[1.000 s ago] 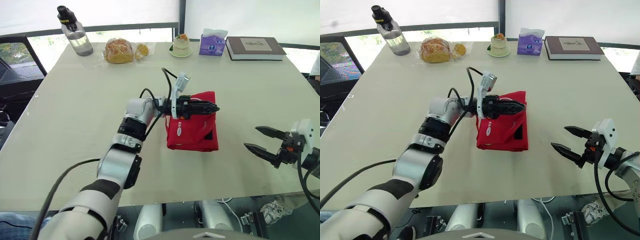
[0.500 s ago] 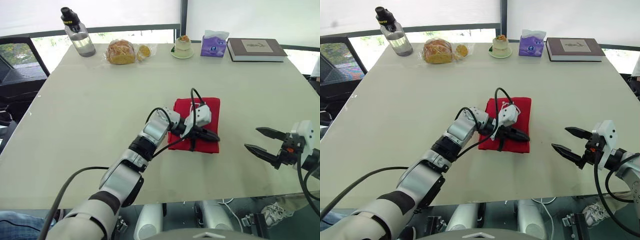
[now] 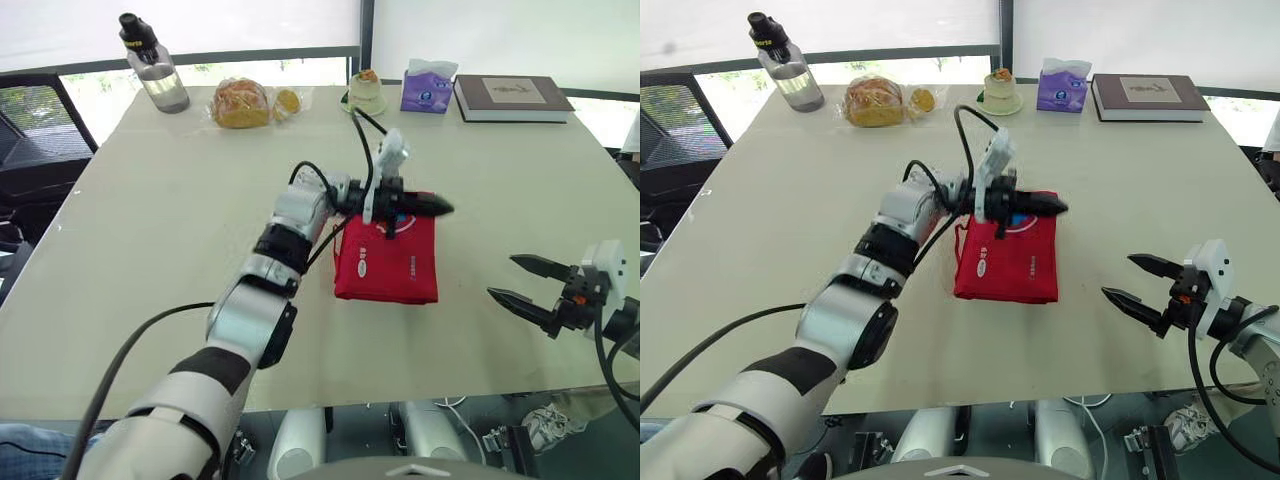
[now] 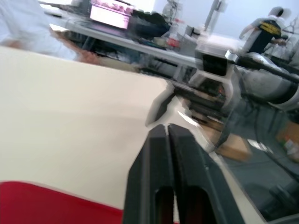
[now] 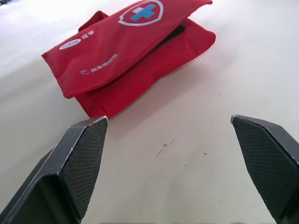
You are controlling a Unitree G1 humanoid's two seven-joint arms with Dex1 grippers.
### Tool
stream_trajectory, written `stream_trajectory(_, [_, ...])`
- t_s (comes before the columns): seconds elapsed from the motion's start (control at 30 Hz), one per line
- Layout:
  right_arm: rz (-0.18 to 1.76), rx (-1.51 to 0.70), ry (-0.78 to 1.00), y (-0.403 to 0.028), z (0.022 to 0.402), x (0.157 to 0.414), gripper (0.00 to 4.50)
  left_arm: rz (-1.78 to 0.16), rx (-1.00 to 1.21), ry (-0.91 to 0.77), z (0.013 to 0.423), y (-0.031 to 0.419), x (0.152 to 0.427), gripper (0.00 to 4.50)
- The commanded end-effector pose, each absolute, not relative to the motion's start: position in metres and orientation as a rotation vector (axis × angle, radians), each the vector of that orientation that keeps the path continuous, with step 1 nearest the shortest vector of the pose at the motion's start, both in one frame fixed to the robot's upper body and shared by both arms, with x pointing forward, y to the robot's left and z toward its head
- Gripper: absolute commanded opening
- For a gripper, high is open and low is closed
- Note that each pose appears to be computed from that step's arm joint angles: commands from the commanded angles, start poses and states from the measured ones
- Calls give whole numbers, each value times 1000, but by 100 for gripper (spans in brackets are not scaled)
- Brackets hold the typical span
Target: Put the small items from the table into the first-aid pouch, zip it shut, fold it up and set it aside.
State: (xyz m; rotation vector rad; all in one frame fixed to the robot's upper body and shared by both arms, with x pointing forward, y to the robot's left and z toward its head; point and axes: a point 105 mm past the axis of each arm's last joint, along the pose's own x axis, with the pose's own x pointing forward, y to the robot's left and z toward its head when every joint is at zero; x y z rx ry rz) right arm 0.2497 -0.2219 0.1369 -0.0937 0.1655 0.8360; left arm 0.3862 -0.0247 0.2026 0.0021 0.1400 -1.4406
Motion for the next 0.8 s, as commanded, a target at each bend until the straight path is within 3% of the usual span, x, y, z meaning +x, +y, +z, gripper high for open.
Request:
stream_trajectory(0.03, [839, -131, 124, -222, 148, 252, 450, -1198, 121, 160, 188, -12, 417, 11])
stream_trajectory(0.23, [835, -141, 122, -223, 150, 253, 450, -1223, 314, 267, 141, -14, 410, 11])
stream_trajectory(0.33, [832, -153, 129, -224, 149, 253, 450, -1066, 447, 262, 125, 0, 423, 11])
stream_trajectory(0.43, [829, -161, 132, -224, 148, 254, 450, -988, 447, 156, 139, 0, 433, 11])
stream_trajectory(0.57, [822, -89, 83, -216, 160, 264, 450, -1049, 202, -126, 216, -3, 433, 11])
stream_trajectory(0.67, [820, -15, 69, -205, 167, 275, 450, -1158, 139, -222, 249, 14, 423, 11])
stream_trajectory(0.8, [841, 83, 116, -186, 169, 283, 450, -1263, 165, -240, 263, 45, 407, 11])
